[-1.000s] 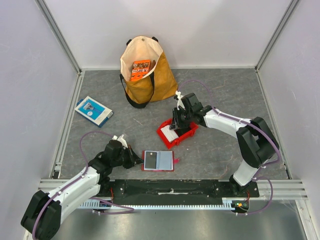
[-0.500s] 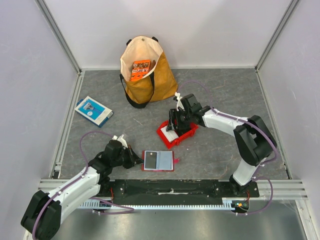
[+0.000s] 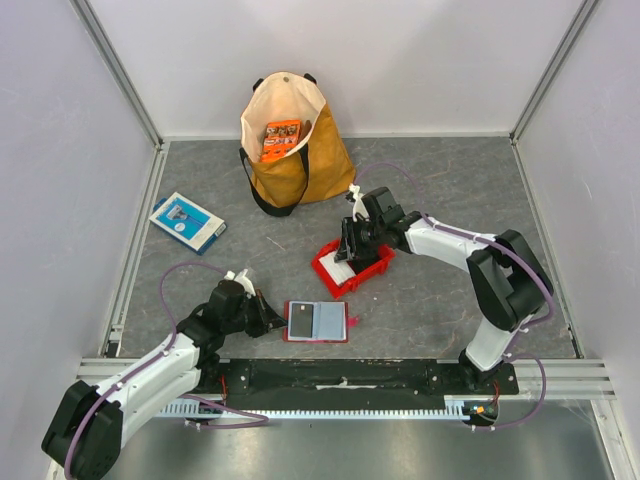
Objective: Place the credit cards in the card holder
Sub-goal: Pick up the credit card from the storage box.
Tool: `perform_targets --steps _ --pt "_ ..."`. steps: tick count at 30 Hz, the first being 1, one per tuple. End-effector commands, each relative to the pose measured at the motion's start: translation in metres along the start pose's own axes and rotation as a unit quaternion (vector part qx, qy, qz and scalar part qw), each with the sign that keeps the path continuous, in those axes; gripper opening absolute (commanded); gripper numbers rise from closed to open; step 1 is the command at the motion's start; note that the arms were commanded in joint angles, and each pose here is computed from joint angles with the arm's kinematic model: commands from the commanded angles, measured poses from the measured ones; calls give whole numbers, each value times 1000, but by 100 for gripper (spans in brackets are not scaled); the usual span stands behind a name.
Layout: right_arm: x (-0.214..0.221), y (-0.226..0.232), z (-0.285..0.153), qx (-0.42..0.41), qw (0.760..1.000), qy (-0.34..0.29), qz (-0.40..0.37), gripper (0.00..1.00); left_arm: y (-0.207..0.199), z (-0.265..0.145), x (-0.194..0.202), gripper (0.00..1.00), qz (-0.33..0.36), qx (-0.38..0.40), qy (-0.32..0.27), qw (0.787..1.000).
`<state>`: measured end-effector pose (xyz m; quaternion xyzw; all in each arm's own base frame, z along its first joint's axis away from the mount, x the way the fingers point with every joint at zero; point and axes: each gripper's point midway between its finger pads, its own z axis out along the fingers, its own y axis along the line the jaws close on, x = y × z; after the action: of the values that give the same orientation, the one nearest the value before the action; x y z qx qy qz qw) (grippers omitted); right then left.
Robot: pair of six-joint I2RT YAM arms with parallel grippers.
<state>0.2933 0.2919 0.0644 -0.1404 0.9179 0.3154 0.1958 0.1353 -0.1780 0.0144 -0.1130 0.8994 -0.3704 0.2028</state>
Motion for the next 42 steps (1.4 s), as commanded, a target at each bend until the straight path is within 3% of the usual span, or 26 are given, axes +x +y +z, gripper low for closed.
perform_targets --steps 1,6,8,12,25,28,35,42 --pt "-11 17 -13 -28 999 -20 -14 43 -9 -1 -5 2 6 11 -4 1000" --pt "-11 16 -16 -28 999 -23 -14 31 -9 -1 -5 2 5 13 -4 1000" --pt "-14 18 -18 -29 999 -26 -16 20 -9 0 -5 2 6 13 -5 1000" --pt "-15 17 -19 -29 999 -28 -13 15 -10 0 -5 2 5 13 -4 1000" --pt "-20 -10 -19 50 998 -48 -13 9 -10 0 -4 2 6 14 -2 1000" --pt "-23 -14 -19 81 994 -60 -28 2 -10 0 -5 2 6 14 -2 1000" --pt "-20 -28 -20 238 962 -72 -113 0 -10 1 -5 2 6 14 -3 1000" --pt "-28 -46 -47 302 936 -93 -157 0 -9 1 -5 2 5 14 -4 1000"
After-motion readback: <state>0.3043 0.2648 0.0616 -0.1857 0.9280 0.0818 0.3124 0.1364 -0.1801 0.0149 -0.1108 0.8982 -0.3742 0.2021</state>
